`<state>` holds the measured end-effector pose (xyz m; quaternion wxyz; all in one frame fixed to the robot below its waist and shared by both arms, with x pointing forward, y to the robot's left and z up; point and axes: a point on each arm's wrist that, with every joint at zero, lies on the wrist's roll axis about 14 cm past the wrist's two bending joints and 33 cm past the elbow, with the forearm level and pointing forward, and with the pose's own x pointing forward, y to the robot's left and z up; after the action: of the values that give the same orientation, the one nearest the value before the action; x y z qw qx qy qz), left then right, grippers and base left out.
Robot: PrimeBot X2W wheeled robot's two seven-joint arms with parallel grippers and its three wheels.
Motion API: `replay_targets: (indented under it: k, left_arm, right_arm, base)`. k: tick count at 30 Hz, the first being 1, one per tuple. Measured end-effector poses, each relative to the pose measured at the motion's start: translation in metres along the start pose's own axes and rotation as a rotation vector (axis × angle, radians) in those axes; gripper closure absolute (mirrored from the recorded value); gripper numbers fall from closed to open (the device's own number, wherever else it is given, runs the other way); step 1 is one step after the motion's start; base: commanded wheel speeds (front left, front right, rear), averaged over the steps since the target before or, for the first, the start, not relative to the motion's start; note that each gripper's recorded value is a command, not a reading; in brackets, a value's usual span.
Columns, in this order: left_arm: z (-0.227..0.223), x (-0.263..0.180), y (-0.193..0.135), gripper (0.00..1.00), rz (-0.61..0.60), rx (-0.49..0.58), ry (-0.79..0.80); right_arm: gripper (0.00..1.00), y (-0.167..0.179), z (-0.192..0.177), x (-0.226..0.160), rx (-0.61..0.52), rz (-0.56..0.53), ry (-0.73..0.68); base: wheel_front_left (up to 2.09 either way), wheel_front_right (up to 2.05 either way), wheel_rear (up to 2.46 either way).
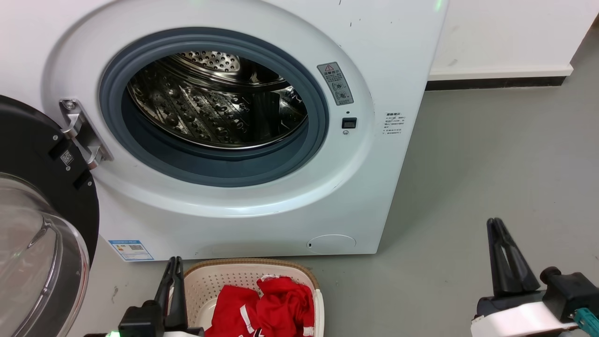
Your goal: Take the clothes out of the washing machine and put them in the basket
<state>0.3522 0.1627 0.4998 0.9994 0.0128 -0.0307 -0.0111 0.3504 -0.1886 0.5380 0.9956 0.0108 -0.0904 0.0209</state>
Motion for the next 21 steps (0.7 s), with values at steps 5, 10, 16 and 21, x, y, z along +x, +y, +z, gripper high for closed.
replay_targets:
  k: [5, 10, 16, 21]
  left_arm:
    - [-0.009, -0.002, 0.003, 1.00, 0.019, -0.085, 0.042]
    - [-0.014, -0.001, 0.007, 1.00, 0.042, -0.191, 0.067]
    - [-0.018, 0.001, 0.010, 1.00, 0.059, -0.310, 0.092]
    - [-0.021, 0.003, 0.013, 1.00, 0.074, -0.402, 0.110]
  right_arm:
    - [1.00, -0.002, -0.008, -0.003, 0.086, -0.020, 0.029]
    - [1.00, -0.005, -0.013, -0.003, 0.191, -0.045, 0.046]
    - [1.00, -0.009, -0.019, -0.002, 0.305, -0.070, 0.063]
    - [1.00, -0.011, -0.020, 0.001, 0.393, -0.086, 0.066]
  base:
    - [0.00, 0.00, 0.00]
    - [0.00, 0.00, 0.00]
    - [0.00, 0.00, 0.00]
    - [0.00, 0.00, 0.00]
